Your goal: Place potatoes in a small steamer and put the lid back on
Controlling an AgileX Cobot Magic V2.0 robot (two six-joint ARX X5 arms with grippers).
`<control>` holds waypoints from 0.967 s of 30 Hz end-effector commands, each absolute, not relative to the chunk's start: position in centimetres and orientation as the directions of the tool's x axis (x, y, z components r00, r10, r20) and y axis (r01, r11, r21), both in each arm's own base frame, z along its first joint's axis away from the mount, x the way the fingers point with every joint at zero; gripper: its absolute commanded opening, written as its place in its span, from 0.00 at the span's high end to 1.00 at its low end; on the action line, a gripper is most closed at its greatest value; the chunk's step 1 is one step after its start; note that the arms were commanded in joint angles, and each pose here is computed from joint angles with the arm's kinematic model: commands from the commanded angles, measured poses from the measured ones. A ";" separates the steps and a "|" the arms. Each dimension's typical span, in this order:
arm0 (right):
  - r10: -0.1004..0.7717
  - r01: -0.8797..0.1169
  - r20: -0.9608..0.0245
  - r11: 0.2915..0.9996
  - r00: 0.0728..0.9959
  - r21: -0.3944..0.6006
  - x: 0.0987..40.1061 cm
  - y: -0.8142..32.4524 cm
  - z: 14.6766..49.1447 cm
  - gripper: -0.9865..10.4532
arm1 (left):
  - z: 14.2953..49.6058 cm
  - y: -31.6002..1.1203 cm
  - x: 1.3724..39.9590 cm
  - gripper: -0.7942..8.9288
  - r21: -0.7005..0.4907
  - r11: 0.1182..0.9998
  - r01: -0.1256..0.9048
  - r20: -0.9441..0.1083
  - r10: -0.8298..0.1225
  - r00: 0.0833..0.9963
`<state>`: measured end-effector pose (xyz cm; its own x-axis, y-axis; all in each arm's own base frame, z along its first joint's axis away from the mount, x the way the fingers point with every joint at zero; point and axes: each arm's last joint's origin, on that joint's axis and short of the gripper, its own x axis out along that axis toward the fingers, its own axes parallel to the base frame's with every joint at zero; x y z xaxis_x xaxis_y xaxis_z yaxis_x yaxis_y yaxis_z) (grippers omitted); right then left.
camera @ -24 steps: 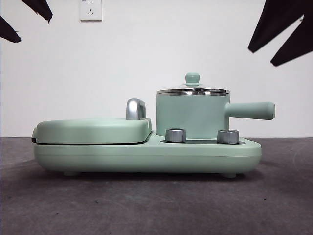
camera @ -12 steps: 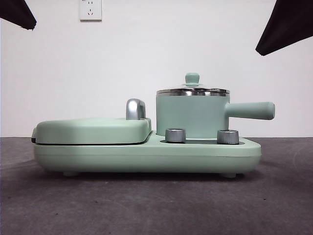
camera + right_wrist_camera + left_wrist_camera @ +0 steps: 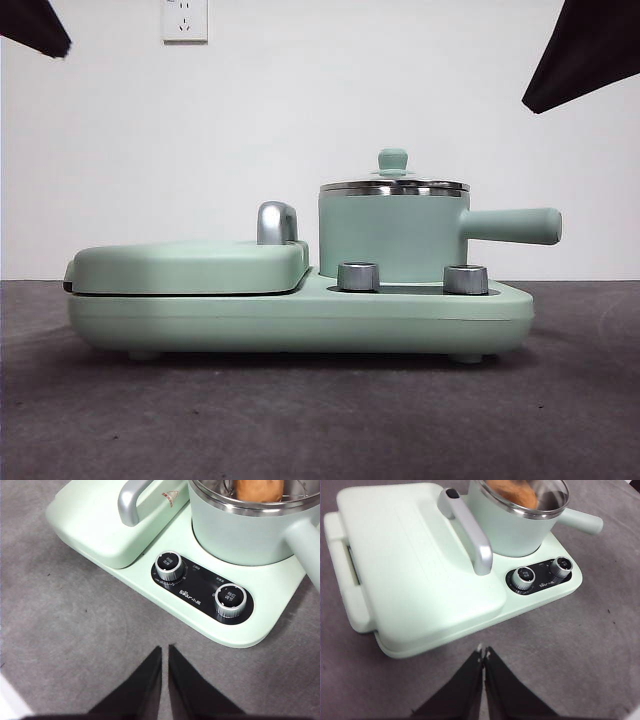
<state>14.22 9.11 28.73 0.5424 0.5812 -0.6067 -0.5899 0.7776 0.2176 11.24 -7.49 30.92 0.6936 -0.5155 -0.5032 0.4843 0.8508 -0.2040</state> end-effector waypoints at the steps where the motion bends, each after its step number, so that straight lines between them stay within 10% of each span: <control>1: 0.589 -0.597 -0.599 0.772 0.543 0.218 14.3 9.3 28.9 0.90 | 30.2 -6.4 10.8 0.91 -0.082 0.861 0.503 -0.421 -0.487 0.765; 10: 0.589 -0.597 -0.599 0.772 0.543 0.218 14.3 9.3 28.9 0.90 | 22.8 -1.9 9.7 0.91 -0.041 0.977 0.211 -0.083 -0.214 0.973; 18: 0.589 -0.597 -0.598 0.772 0.544 0.218 14.3 9.3 28.9 0.90 | 15.5 -1.1 9.6 0.91 -0.066 0.989 0.132 -0.112 -0.139 0.984; 29: 0.605 -0.607 -0.556 0.766 0.570 0.212 14.5 9.5 29.3 0.90 | 15.0 -1.1 9.5 0.91 -0.070 0.989 0.128 -0.176 -0.139 0.975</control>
